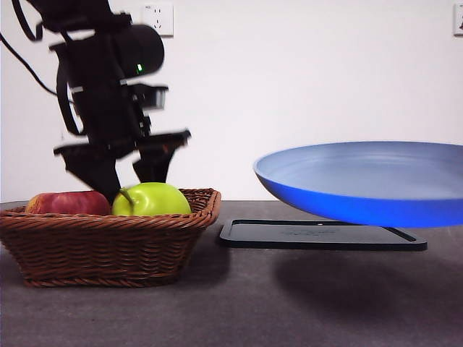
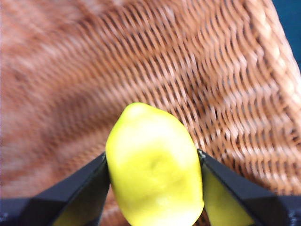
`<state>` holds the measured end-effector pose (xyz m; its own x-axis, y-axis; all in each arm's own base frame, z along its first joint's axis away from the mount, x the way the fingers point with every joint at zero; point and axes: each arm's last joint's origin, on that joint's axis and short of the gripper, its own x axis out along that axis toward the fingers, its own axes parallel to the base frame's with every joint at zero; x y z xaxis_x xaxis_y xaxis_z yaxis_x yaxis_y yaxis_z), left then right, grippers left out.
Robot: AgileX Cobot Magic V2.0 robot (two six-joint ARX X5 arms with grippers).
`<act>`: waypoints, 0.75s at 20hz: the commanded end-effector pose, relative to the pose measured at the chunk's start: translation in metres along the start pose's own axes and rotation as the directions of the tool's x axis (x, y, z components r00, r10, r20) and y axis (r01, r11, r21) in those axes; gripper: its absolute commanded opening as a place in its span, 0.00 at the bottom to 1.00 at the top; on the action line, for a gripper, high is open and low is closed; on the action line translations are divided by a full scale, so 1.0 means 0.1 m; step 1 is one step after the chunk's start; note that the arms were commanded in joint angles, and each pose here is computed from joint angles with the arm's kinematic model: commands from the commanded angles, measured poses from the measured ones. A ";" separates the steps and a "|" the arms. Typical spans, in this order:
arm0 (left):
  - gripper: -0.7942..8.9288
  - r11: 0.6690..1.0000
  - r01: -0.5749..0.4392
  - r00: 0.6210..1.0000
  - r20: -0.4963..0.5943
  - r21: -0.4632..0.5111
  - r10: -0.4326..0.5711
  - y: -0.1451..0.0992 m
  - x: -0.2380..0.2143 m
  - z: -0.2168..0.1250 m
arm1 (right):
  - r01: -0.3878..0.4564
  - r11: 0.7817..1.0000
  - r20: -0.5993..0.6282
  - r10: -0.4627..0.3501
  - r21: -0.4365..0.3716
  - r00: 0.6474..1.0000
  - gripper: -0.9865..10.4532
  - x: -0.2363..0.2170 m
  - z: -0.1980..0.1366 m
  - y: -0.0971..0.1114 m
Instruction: Take the lemon from the basket,put the lemon in the plate,hand out the plate
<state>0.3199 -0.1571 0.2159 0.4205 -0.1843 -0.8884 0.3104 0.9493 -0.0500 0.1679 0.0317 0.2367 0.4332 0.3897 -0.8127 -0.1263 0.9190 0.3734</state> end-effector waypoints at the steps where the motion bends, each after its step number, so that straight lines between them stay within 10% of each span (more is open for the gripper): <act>1: 0.30 1.000 0.018 0.988 0.151 0.020 -0.021 -0.01 -0.43 0.19 | -0.008 1.000 0.033 0.009 -0.013 0.999 0.09 0.00 0.06 0.01; 4: 0.30 0.975 0.203 0.934 0.282 0.090 -0.220 -0.11 -1.05 0.22 | -0.014 0.998 0.031 0.012 0.058 0.999 0.09 0.02 0.07 0.01; 8: 0.30 0.809 0.510 0.794 0.200 0.293 -0.574 -0.65 -1.38 0.02 | -0.006 0.996 -0.007 0.006 0.084 1.000 0.09 0.10 0.09 -0.01; 15: 0.31 0.793 0.359 0.849 0.181 0.491 -0.497 -1.56 -1.21 -0.28 | -0.077 0.993 -0.036 0.081 0.090 0.996 0.09 0.13 0.09 0.00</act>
<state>0.1953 -0.2710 0.3189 0.3515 -0.6731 -0.6507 0.8050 0.5721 -0.1570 0.1787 0.0352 0.2284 0.3828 0.4547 -0.8042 -0.0770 0.8832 0.4627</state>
